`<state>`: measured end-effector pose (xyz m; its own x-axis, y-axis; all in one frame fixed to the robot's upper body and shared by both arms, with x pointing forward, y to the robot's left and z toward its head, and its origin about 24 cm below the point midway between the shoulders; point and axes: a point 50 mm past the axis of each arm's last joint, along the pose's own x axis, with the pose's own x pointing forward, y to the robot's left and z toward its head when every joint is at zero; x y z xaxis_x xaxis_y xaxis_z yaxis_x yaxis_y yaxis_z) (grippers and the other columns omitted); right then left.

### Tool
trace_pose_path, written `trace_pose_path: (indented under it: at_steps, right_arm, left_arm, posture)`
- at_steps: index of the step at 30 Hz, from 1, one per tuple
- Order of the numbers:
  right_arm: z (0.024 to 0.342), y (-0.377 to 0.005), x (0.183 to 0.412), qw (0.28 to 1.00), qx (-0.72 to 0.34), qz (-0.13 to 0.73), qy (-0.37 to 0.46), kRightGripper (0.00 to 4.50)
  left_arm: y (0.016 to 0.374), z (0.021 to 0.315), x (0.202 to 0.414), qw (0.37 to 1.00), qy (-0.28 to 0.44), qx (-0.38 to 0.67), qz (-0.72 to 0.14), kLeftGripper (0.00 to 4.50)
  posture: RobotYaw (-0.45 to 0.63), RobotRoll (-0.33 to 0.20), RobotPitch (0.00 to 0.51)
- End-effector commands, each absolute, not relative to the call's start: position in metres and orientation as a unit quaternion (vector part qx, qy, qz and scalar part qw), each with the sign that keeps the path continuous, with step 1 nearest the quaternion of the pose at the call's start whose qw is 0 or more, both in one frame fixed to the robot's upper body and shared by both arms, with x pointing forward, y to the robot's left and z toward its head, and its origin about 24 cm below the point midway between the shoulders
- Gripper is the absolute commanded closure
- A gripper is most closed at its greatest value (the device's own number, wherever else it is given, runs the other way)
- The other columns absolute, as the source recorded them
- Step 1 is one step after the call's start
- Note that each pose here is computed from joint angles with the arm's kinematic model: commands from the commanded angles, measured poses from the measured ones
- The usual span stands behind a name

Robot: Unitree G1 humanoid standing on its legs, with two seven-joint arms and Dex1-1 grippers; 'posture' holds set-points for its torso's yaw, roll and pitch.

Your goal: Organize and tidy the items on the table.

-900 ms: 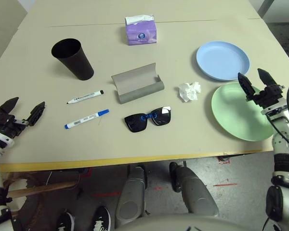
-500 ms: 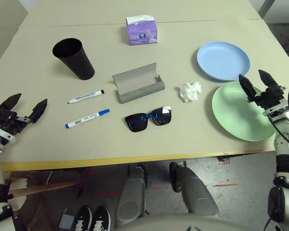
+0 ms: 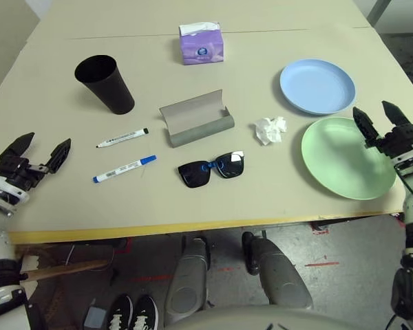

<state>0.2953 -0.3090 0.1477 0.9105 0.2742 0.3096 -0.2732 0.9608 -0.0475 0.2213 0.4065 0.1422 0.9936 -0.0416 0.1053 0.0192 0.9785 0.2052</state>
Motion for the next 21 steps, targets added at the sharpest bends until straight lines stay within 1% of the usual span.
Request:
trace_pose_path:
  at_steps: [1, 5, 8, 10, 14, 21]
  right_arm:
    - [0.143, -0.313, 0.292, 0.980, -0.003, 0.137, -0.144, 0.00]
    - [0.140, -0.313, 0.293, 0.981, -0.006, 0.138, -0.137, 0.00]
    - [0.140, -0.312, 0.294, 0.981, -0.007, 0.138, -0.135, 0.00]
    - [0.139, -0.312, 0.293, 0.981, -0.008, 0.139, -0.132, 0.00]
    - [0.137, -0.312, 0.292, 0.981, -0.008, 0.142, -0.128, 0.00]
    - [0.140, -0.314, 0.291, 0.981, -0.009, 0.149, -0.127, 0.00]
  left_arm:
    - [0.413, 0.139, 0.216, 0.995, -0.063, 0.083, 0.003, 0.03]
    - [0.414, 0.143, 0.217, 0.995, -0.077, 0.064, -0.001, 0.03]
    - [0.412, 0.144, 0.219, 0.995, -0.078, 0.061, -0.022, 0.03]
    - [0.406, 0.145, 0.220, 0.994, -0.078, 0.054, -0.053, 0.03]
    - [0.391, 0.146, 0.222, 0.983, -0.059, 0.049, -0.166, 0.03]
    - [0.381, 0.165, 0.232, 0.953, -0.071, 0.061, -0.290, 0.03]
  posture:
    - [-0.08, 0.000, 0.261]
    - [-0.08, 0.000, 0.263]
    - [-0.08, 0.000, 0.266]
    - [-0.08, 0.000, 0.267]
    - [-0.09, 0.000, 0.272]
    - [-0.10, 0.000, 0.275]
